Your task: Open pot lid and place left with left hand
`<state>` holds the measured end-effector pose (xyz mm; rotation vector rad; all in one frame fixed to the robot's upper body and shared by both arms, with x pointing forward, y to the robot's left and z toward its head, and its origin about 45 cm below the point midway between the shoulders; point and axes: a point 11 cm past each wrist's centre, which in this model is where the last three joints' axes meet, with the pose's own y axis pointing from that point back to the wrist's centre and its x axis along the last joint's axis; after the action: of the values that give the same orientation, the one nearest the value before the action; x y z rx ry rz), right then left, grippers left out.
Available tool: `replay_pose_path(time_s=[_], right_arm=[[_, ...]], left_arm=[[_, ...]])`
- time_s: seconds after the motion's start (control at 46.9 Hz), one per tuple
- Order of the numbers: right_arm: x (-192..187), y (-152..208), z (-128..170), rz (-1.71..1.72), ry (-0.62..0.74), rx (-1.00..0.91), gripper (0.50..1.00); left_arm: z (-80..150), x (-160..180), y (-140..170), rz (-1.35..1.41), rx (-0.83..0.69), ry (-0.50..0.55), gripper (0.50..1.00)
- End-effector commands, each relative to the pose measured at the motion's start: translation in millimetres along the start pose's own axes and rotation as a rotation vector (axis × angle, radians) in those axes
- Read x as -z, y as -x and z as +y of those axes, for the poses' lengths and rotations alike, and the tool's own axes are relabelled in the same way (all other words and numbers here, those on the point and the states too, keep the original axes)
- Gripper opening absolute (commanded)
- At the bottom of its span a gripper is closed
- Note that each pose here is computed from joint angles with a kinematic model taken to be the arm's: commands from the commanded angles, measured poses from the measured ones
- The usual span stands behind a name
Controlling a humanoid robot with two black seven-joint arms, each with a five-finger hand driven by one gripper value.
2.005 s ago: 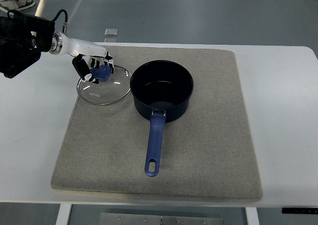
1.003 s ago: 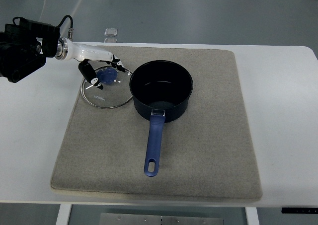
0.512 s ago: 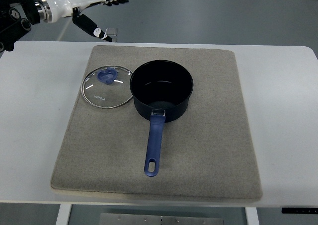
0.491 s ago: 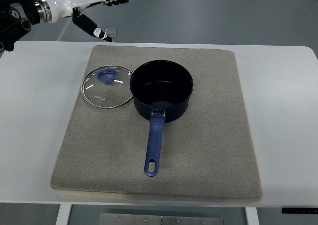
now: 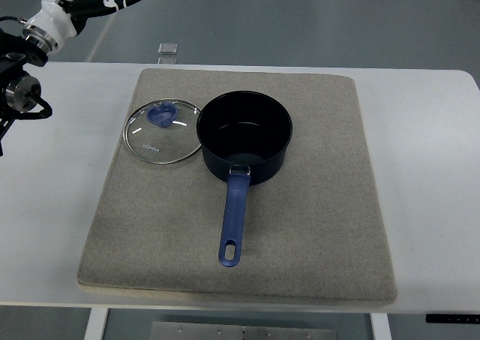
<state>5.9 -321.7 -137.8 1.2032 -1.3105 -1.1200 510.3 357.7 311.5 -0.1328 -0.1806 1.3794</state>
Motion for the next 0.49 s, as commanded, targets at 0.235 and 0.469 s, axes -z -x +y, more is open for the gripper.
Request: replay_pose_path(time_s=[0.235, 0.469], right_arm=[[0.0, 0.0, 0.0, 0.0, 0.0, 0.0, 0.915], [0.0, 0.0, 0.0, 0.0, 0.0, 0.0, 0.915]], left_arm=[[22.2, 51.1, 3.3, 0.177, -0.145, -0.02, 0.988], [51.1, 90.0, 10.9, 0.364, -0.191, -0.032, 0.988]])
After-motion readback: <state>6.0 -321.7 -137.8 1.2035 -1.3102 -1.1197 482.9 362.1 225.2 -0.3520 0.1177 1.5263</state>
